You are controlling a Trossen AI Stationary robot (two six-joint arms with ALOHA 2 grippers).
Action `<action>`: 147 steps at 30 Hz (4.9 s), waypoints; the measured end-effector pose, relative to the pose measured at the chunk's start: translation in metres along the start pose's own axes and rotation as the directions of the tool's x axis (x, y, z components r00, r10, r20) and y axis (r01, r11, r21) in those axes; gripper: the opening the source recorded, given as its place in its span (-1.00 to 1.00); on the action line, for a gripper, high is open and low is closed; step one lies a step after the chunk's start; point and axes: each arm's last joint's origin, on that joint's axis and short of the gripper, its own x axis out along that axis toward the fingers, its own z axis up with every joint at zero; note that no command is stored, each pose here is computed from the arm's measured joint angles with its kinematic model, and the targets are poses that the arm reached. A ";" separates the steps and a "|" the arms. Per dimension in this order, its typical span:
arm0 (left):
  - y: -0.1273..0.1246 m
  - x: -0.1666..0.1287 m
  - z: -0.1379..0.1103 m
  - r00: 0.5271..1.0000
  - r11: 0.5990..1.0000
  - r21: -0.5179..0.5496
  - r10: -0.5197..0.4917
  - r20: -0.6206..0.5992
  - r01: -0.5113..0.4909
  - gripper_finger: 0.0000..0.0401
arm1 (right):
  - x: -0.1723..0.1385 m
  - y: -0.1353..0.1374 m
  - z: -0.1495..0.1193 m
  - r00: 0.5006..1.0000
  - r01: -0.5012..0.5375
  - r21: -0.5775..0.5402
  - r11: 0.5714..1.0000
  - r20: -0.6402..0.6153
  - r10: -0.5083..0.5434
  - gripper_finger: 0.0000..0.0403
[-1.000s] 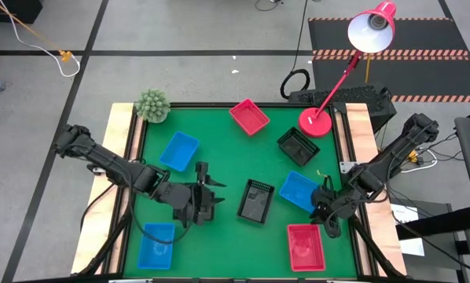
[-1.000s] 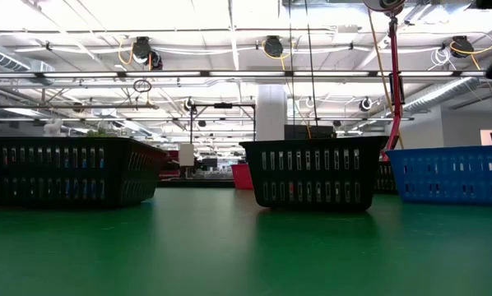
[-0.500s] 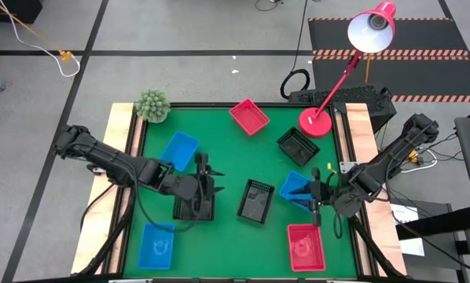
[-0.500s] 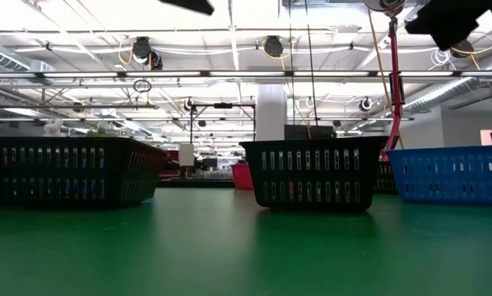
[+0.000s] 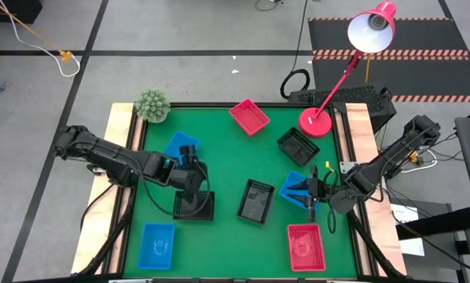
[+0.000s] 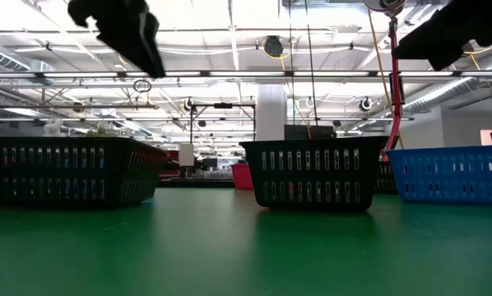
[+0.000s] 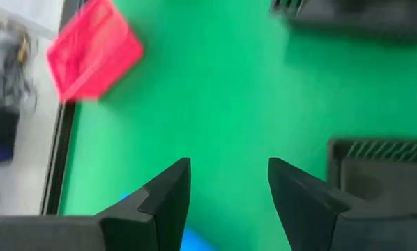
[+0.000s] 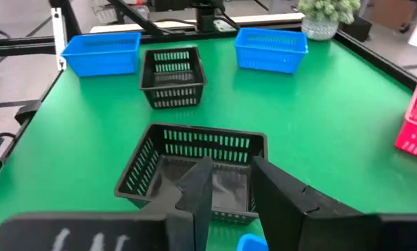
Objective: Stack baskets by color
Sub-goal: Stack the top left blue bin on the bottom left blue bin
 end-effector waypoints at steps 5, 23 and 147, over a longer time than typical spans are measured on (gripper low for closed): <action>0.008 0.001 -0.010 0.991 0.994 -0.043 0.095 -0.090 -0.099 -0.04 | 0.001 -0.001 -0.004 1.000 0.000 0.015 1.000 0.003 0.000 -0.53; 0.048 0.044 -0.056 0.900 0.945 -0.306 -0.032 -0.434 -0.114 -0.04 | 0.002 -0.001 -0.005 1.000 -0.004 0.012 1.000 0.011 0.004 -0.53; 0.140 -0.083 -0.036 0.927 0.964 0.100 -0.204 -0.316 0.246 -0.98 | 0.002 -0.001 -0.006 1.000 -0.005 -0.040 0.999 0.004 0.005 -0.53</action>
